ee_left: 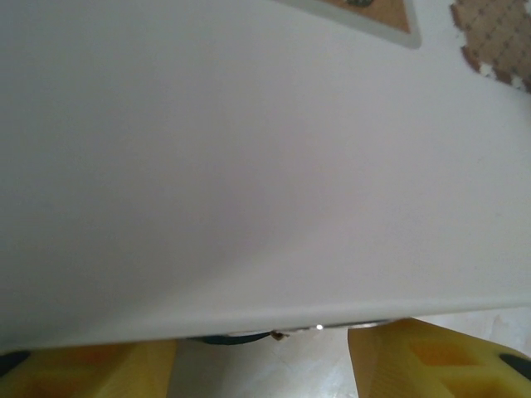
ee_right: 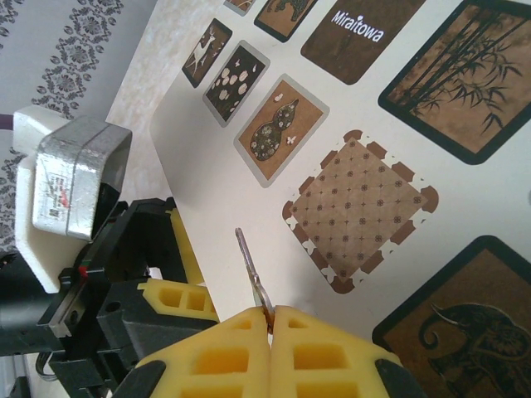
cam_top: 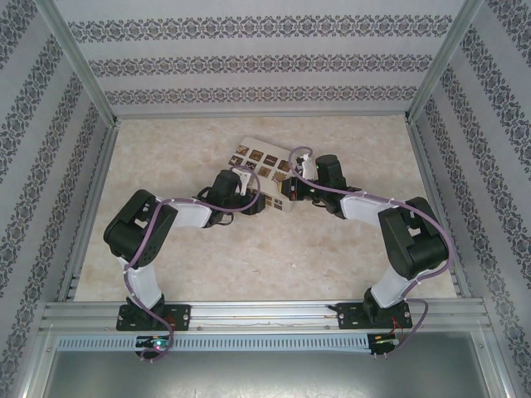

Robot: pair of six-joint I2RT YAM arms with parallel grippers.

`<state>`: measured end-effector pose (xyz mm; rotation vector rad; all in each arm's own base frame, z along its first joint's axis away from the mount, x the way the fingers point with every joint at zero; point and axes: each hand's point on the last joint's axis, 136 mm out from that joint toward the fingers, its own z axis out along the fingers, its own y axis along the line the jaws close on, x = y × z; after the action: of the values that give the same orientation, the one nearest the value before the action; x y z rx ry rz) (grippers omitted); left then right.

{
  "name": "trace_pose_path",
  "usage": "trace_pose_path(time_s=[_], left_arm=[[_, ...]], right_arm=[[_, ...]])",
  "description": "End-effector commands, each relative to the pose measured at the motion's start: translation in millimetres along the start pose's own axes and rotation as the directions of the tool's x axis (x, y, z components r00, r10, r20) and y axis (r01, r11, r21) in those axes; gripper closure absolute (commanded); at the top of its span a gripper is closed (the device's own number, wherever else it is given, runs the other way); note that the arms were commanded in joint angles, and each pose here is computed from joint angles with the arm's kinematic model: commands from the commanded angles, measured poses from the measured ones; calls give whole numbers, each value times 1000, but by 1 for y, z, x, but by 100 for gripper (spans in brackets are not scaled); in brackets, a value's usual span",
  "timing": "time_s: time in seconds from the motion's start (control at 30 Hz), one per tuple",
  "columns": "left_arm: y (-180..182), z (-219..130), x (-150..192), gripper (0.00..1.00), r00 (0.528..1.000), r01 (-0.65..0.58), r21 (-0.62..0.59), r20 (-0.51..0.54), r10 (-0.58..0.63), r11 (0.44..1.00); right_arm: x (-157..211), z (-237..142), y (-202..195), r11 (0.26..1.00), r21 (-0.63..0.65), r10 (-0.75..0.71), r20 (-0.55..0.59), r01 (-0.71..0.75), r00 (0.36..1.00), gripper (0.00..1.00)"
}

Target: Unlock a padlock with a key

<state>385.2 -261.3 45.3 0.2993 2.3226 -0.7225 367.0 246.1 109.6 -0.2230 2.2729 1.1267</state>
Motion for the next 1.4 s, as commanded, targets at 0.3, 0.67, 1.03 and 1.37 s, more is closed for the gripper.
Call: trace_pose_path(time_s=[0.3, 0.67, 1.03, 1.37], left_arm=[[-6, 9, -13, 51, 999, 1, 37, 38, -3, 999], [-4, 12, -15, 53, 999, 12, -9, 43, -11, 1000], [-7, 15, -20, 62, 998, 9, -29, 56, -8, 1000], [-8, 14, -26, 74, 998, 9, -34, 63, -7, 999]], right_arm=[[20, 3, -7, 999, 34, 43, -57, -41, 997, 100], [22, 4, -5, 998, 40, 42, -58, -40, 997, 100], [22, 4, -3, 999, 41, 37, -55, -35, 998, 100], [18, 0, 5, 999, 25, 30, -44, -29, 999, 100]])
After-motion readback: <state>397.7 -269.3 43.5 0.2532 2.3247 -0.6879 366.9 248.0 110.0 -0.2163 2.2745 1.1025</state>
